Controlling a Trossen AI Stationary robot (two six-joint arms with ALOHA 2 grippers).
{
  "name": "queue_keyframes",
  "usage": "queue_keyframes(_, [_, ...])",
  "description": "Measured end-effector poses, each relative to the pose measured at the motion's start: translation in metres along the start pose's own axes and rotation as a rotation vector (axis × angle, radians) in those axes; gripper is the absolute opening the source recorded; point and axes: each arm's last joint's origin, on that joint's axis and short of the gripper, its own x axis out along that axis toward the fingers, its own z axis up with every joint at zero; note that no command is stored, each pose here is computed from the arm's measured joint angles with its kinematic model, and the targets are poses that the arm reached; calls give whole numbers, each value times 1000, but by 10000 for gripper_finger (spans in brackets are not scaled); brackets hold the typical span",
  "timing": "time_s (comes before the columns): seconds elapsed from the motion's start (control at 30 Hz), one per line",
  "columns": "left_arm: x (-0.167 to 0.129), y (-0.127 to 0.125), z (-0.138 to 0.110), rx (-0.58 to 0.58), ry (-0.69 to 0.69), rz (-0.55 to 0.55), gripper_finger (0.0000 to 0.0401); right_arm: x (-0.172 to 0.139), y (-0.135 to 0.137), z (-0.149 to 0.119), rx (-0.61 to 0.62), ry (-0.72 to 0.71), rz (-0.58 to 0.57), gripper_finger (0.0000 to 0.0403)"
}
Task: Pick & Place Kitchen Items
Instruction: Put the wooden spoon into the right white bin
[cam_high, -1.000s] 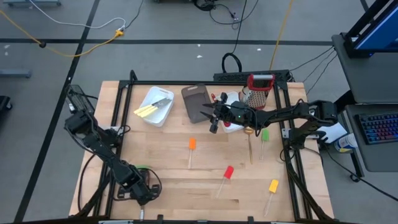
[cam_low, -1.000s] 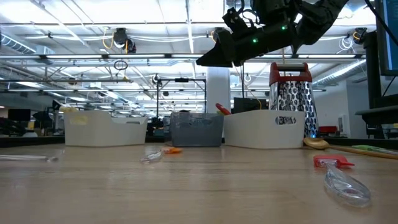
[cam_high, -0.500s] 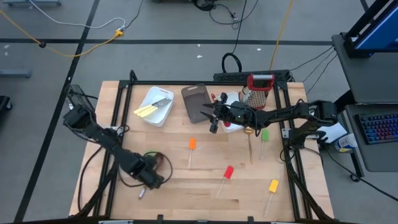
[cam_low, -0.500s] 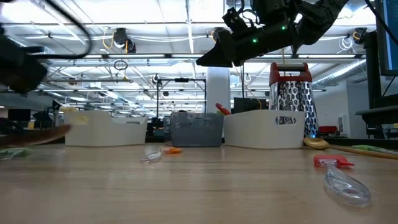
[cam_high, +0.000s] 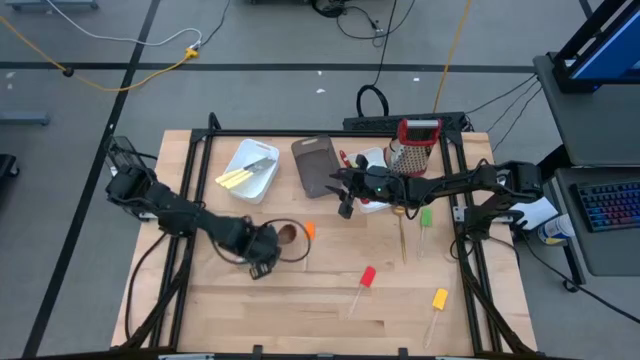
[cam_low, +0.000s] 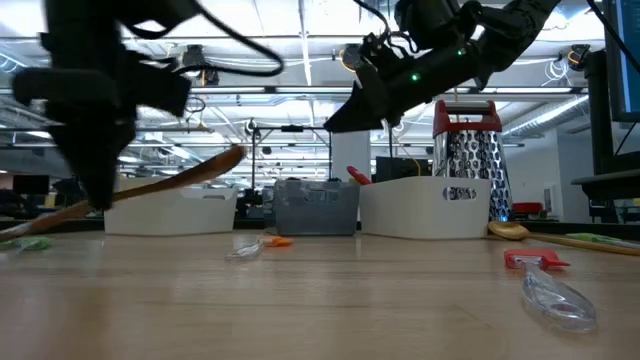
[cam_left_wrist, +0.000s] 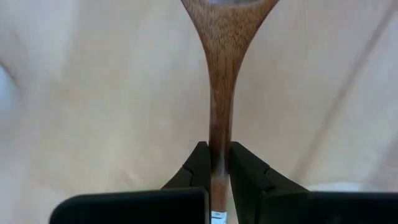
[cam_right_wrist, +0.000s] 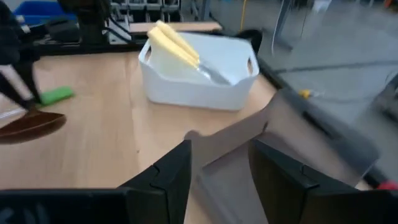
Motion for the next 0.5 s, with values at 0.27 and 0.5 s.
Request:
queue_keyframes(0.27, [-17,22,38,464,-172,241,20,-2,5,-11,134,72,151,150])
queue_keyframes(0.5, [-27,32,61,862,-236,538,20,-5,3,-29,310,139,133,150])
